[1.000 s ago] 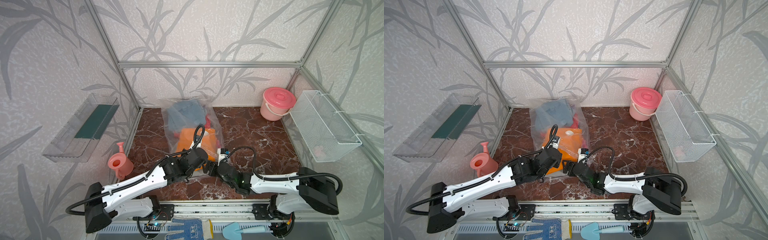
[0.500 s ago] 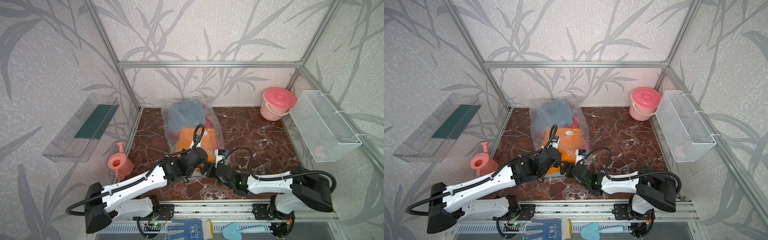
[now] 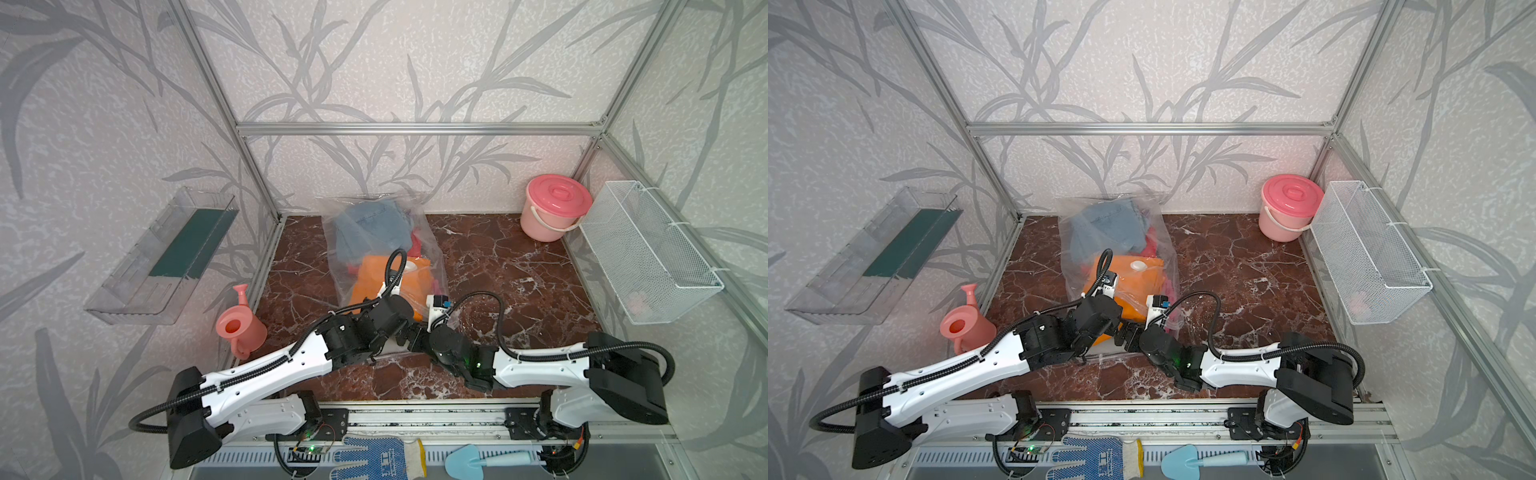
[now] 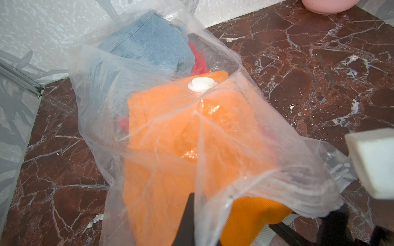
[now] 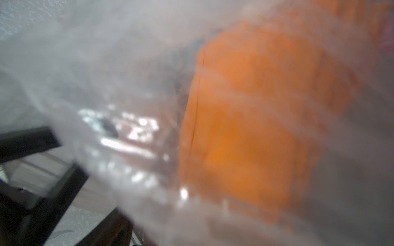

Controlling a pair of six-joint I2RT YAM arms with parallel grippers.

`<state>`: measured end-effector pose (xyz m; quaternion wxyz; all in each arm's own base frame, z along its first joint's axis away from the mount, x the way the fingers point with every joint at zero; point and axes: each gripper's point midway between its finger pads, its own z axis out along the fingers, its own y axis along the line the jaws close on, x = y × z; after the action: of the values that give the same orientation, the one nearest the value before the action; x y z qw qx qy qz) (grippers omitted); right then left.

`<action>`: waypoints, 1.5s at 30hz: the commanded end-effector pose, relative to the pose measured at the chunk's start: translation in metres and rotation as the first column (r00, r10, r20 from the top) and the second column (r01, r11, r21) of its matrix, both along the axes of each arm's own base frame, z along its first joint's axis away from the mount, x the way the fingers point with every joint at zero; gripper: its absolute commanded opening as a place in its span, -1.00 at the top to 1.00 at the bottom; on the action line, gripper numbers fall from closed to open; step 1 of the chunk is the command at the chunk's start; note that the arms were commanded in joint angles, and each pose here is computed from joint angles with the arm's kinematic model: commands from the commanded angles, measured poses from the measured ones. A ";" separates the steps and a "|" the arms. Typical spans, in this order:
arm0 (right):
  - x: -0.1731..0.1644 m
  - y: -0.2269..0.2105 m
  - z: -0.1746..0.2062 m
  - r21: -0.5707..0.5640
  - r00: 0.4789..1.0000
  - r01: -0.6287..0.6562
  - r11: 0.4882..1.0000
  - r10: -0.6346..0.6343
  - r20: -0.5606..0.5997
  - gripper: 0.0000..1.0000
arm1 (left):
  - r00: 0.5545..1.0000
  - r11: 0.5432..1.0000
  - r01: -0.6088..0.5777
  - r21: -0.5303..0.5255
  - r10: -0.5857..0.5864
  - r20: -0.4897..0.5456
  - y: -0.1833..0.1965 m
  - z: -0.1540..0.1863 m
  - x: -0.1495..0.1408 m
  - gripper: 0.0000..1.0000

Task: Take the trousers out of the vacuum bag
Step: Take out the trousers from the vacuum bag.

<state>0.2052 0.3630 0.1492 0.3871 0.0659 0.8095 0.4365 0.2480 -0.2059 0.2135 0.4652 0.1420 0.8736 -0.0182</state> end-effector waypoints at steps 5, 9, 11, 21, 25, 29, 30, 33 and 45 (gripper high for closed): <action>-0.024 -0.018 -0.014 0.018 0.997 0.052 0.998 -0.051 -0.052 -0.71 | 1.000 0.999 -0.022 -0.041 0.023 0.021 0.005 0.008 0.002 1.00; -0.030 -0.009 -0.011 0.035 0.998 0.027 0.999 -0.025 -0.050 -0.71 | 0.999 0.999 -0.026 -0.047 0.027 0.023 0.006 0.008 0.003 1.00; -0.029 -0.003 -0.009 0.059 0.999 0.018 0.998 -0.015 -0.044 -0.71 | 0.999 0.998 -0.028 -0.052 0.029 0.023 0.007 0.009 0.003 1.00; -0.022 0.024 -0.011 0.103 0.999 -0.008 0.995 0.013 -0.049 -0.71 | 0.999 0.998 -0.031 -0.055 0.033 0.023 0.009 0.010 0.003 1.00; -0.013 0.032 -0.013 0.139 0.999 -0.008 0.990 0.014 -0.047 -0.71 | 0.999 0.998 -0.035 -0.053 0.036 0.019 0.009 0.009 0.003 1.00; -0.004 0.036 -0.014 0.162 0.999 -0.001 0.987 0.008 -0.043 -0.71 | 0.999 0.998 -0.036 -0.055 0.037 0.017 0.009 0.008 0.003 1.00; -0.001 0.037 -0.015 0.163 0.999 0.001 0.987 0.006 -0.042 -0.71 | 0.999 0.998 -0.036 -0.054 0.037 0.017 0.009 0.008 0.003 1.00; 0.007 0.036 -0.013 0.176 0.999 0.012 0.984 -0.006 -0.034 -0.71 | 0.999 0.998 -0.036 -0.056 0.037 0.016 0.009 0.008 0.003 1.00; 0.021 0.036 0.006 0.155 1.000 0.024 0.988 -0.025 0.007 -0.70 | 0.999 0.997 -0.036 -0.064 0.037 0.016 0.009 0.010 0.004 1.00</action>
<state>0.2193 0.3969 0.1378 0.3770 0.0997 0.7824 0.4856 0.2509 -0.1997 0.2149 0.4660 0.1247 0.8756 -0.0261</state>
